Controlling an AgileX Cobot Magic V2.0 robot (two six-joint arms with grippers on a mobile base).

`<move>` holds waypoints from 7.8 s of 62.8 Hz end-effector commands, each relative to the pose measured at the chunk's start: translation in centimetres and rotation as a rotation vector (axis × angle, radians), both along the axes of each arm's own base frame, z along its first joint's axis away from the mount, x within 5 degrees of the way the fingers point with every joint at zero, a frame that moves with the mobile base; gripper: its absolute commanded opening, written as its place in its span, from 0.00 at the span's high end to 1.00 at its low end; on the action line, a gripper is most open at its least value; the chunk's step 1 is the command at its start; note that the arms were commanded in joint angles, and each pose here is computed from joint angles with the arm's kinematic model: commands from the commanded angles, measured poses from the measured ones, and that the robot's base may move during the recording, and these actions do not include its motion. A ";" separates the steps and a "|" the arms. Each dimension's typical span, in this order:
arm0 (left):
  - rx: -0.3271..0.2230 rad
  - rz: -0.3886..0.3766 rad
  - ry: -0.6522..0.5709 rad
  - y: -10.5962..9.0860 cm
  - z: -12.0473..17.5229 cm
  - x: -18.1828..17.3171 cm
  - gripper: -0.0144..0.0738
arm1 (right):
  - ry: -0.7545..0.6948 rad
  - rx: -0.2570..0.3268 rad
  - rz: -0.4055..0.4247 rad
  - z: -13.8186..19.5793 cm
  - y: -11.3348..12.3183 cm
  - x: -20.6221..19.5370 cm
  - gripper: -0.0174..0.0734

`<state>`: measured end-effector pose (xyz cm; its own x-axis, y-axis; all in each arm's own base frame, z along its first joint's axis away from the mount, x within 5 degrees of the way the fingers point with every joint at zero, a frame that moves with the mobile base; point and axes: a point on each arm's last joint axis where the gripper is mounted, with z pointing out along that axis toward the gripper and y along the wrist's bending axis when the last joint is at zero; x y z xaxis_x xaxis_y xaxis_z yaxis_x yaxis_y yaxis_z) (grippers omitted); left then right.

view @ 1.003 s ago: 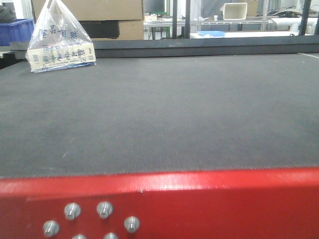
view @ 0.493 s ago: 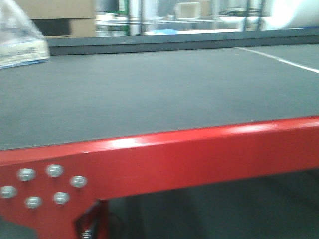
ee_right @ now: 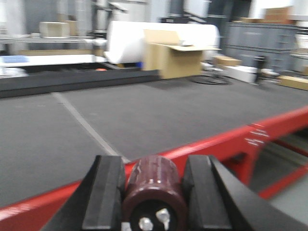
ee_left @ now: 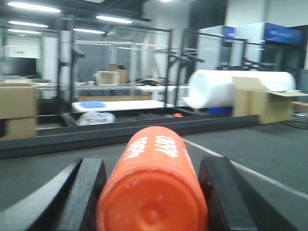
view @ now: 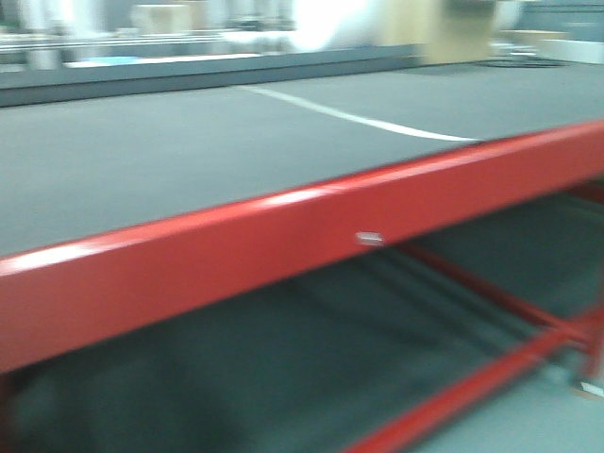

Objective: Place cylindrical capacitor in blue bin on shelf

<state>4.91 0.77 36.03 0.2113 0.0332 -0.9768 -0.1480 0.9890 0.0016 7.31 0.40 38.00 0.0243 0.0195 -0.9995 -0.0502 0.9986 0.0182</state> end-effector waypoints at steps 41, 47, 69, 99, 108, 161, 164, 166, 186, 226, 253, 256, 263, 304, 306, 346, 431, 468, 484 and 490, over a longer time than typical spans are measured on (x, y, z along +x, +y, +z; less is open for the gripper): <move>-0.004 -0.007 -0.022 0.0 0.2 -0.1 0.96 | -0.033 -0.007 -0.010 0.3 -0.1 -0.1 0.99; -0.004 -0.007 -0.022 0.0 0.2 -0.1 0.96 | -0.033 -0.007 -0.010 0.3 -0.1 -0.1 0.99; -0.004 -0.007 -0.022 0.0 0.2 -0.1 0.96 | -0.033 -0.007 -0.010 0.3 -0.1 -0.1 0.99; -0.004 -0.007 -0.022 0.0 0.2 -0.1 0.96 | -0.033 -0.007 -0.010 0.3 -0.1 -0.1 0.99; -0.004 -0.007 -0.022 0.0 0.2 -0.1 0.96 | -0.033 -0.007 -0.010 0.3 -0.1 -0.1 0.99; -0.004 -0.007 -0.022 0.0 0.2 -0.1 0.96 | -0.033 -0.007 -0.010 0.3 -0.1 -0.1 0.99; -0.004 -0.007 -0.022 0.0 0.2 -0.1 0.96 | -0.033 -0.007 -0.010 0.3 -0.1 -0.1 0.99; -0.004 -0.007 -0.022 0.0 0.2 -0.1 0.96 | -0.033 -0.007 -0.010 0.3 -0.1 -0.1 0.99; -0.004 -0.007 -0.022 0.0 0.2 -0.1 0.96 | -0.033 -0.007 -0.010 0.3 -0.1 -0.1 0.99; -0.004 -0.007 -0.022 0.0 0.2 -0.1 0.96 | -0.033 -0.007 -0.010 0.3 -0.1 -0.1 0.99; -0.004 -0.007 -0.022 0.0 0.2 -0.1 0.96 | -0.033 -0.007 -0.010 0.3 -0.1 -0.1 0.99; -0.004 -0.007 -0.022 0.0 0.2 -0.1 0.96 | -0.033 -0.007 -0.010 0.3 -0.1 -0.1 0.99; -0.004 -0.007 -0.022 0.0 0.2 -0.1 0.96 | -0.033 -0.007 -0.010 0.3 -0.1 -0.1 0.99; -0.004 -0.007 -0.022 0.0 0.2 -0.1 0.96 | -0.033 -0.007 -0.010 0.3 -0.1 -0.1 0.99; -0.004 -0.007 -0.022 0.0 0.2 -0.1 0.96 | -0.033 -0.007 -0.010 0.3 -0.1 -0.1 0.99; 0.000 -0.008 -0.045 -0.1 0.4 -0.1 0.96 | -0.033 -0.007 -0.010 0.3 -0.1 -0.1 0.99; 0.050 -0.539 0.336 -12.6 7.5 23.7 0.96 | 0.108 -0.040 0.376 5.2 12.4 21.3 0.99; 0.064 -0.574 0.361 -14.9 5.3 25.9 0.20 | 0.137 -0.012 0.378 4.1 12.9 22.3 0.19; 0.054 -0.576 0.263 -13.8 8.2 23.5 0.53 | 0.088 -0.001 0.382 6.6 11.7 19.6 0.41; 0.052 -0.576 0.248 -13.4 9.1 22.6 0.85 | 0.075 0.002 0.383 7.3 11.4 18.8 0.75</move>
